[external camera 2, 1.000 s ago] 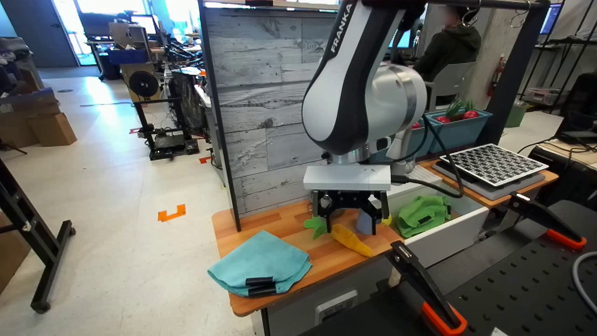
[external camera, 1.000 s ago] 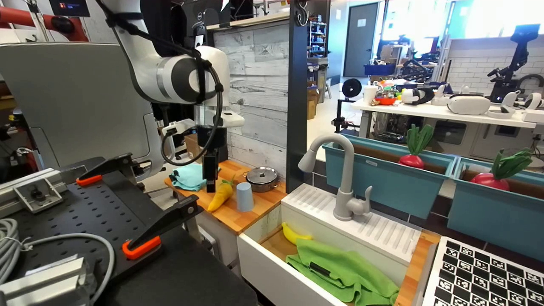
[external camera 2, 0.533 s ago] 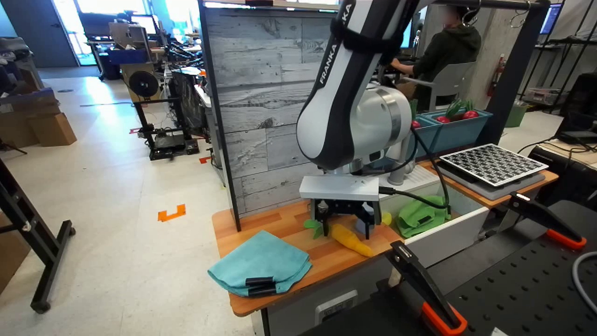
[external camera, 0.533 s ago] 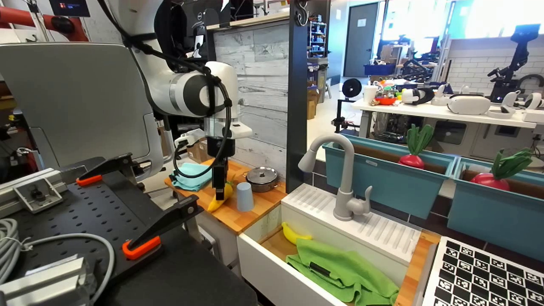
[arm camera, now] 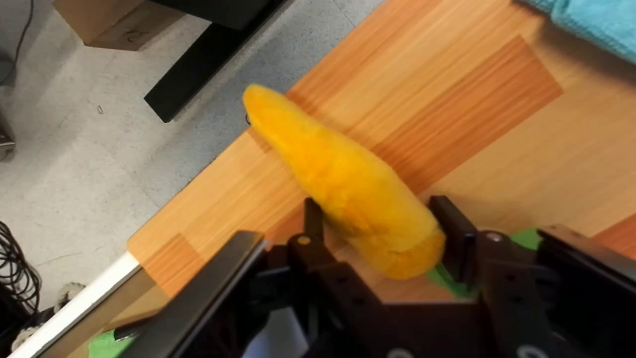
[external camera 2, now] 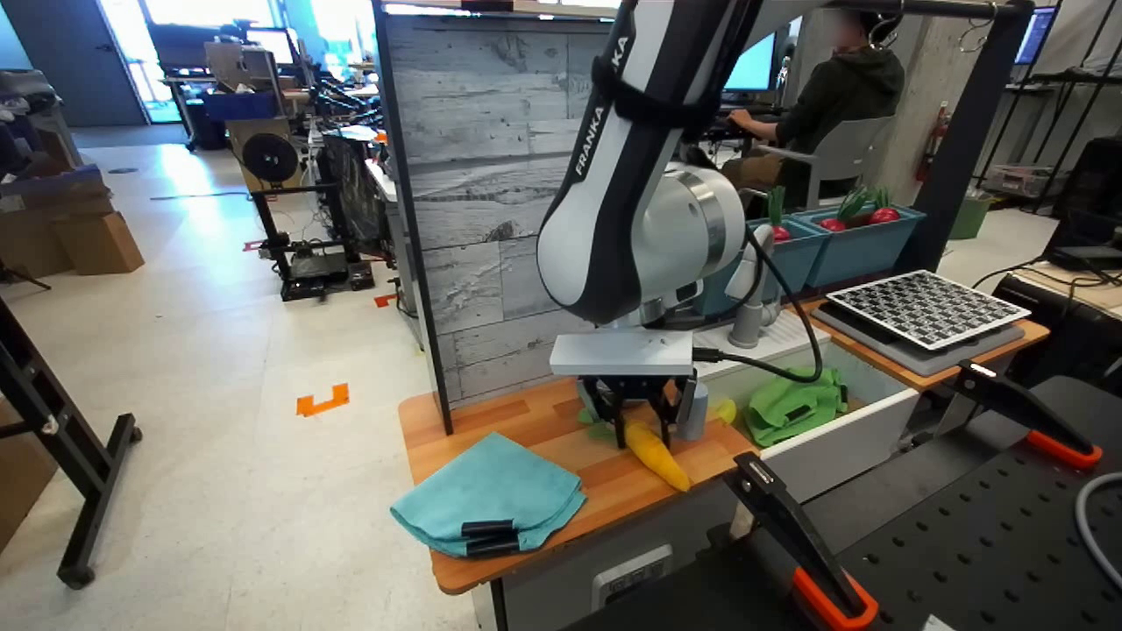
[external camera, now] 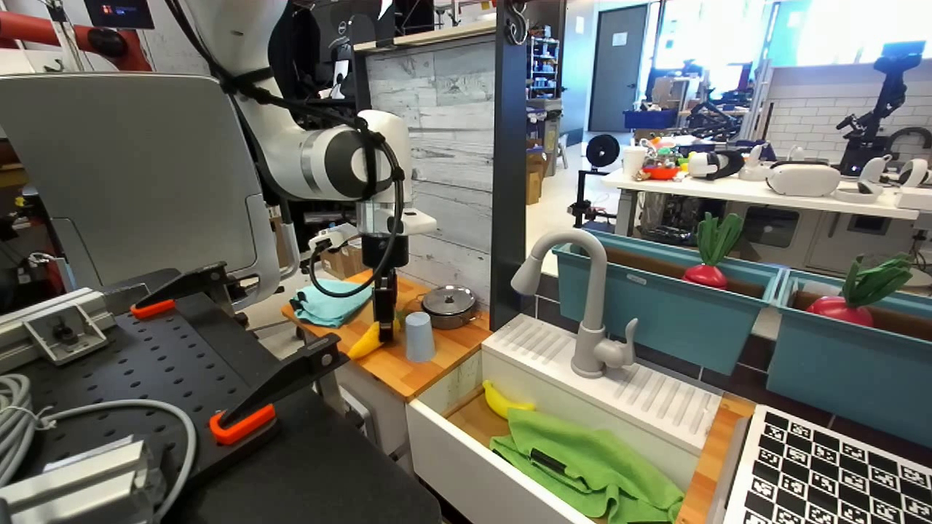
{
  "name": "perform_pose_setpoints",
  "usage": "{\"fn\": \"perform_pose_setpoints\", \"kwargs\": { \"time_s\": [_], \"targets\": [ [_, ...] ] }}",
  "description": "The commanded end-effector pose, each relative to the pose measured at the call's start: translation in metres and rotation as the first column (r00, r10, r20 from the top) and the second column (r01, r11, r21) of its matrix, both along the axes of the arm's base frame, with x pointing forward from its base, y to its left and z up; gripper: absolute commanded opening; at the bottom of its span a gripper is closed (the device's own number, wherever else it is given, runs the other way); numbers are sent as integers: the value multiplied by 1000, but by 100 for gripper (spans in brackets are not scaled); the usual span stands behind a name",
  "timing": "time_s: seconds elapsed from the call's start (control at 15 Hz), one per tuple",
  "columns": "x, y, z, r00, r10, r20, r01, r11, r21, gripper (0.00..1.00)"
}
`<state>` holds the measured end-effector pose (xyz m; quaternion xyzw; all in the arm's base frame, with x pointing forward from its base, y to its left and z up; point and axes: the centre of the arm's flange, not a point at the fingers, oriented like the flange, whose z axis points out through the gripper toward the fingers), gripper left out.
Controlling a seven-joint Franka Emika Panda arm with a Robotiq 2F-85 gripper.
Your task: Move the carrot plush toy
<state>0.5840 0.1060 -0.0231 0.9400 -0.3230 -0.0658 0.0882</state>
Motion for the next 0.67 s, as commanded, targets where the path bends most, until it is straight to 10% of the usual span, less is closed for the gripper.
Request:
{"fn": "perform_pose_setpoints", "kwargs": {
  "time_s": [0.0,0.2,0.6],
  "targets": [
    [9,9,-5,1000,13,-15,-13,1000,-28,27],
    [8,14,-1,999,25,-22,-26,999,-25,4],
    [-5,18,20,999,49,-22,-49,999,1,3]
  ]
}}
